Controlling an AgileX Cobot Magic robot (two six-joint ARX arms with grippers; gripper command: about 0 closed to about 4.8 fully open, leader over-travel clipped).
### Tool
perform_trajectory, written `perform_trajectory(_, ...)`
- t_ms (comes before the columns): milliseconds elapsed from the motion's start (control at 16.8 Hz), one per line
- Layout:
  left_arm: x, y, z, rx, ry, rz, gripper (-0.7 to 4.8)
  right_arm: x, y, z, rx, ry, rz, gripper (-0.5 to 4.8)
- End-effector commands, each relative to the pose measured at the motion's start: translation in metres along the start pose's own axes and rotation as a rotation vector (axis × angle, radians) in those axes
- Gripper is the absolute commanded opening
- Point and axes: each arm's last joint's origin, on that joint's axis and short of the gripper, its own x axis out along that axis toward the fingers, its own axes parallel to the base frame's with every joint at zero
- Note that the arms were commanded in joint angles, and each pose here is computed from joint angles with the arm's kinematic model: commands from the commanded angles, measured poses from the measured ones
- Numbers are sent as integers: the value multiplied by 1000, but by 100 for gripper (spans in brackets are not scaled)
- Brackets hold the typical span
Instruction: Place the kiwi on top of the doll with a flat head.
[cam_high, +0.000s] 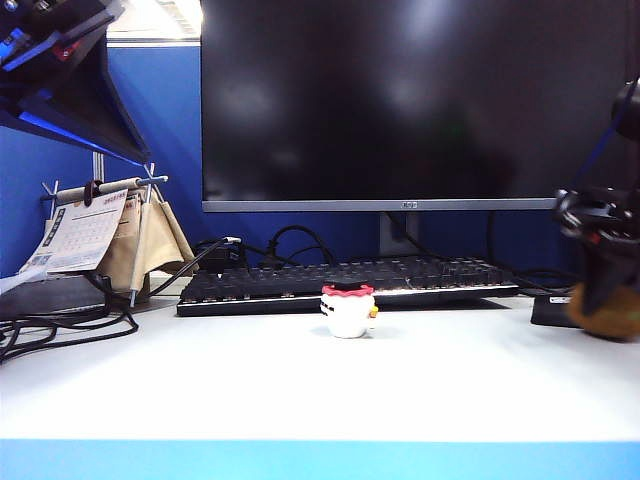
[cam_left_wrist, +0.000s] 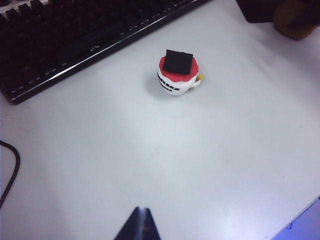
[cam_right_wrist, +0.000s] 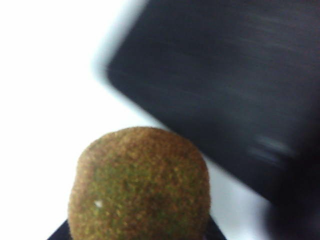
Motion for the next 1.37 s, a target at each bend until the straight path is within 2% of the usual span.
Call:
perform_trajectory(60,-1,0,2,4,-15,-4,-3,0,16,6,-2,-42,104,198)
perform_trajectory(298,-1,0,2,4,-13,-4,-4,3,84,19,-178,-39,182,198)
perform_trajectory(477,-1,0,1,4,-2,-4,-4,-14,135,39,-325,-80,130,198)
perform_trajectory(655,-1,0,0,4,9,-5,-4,-34,168,55,-414,-135,112,199)
perform_trajectory(775,-1,0,0,4,13,-5,-4,-48,177,64,-429,-158,127,198)
perform_trajectory(953,-1,0,0,4,8,-5,-4,-54,179,67,-430,-145,127,198)
perform_trajectory(1192,-1,0,0,4,8,-4,-4,-48,183,63,-438,-104,187,198)
perform_trajectory(1370,-1,0,0,-1,9,-5,-4,-40,197,59,-468,-88,210,198)
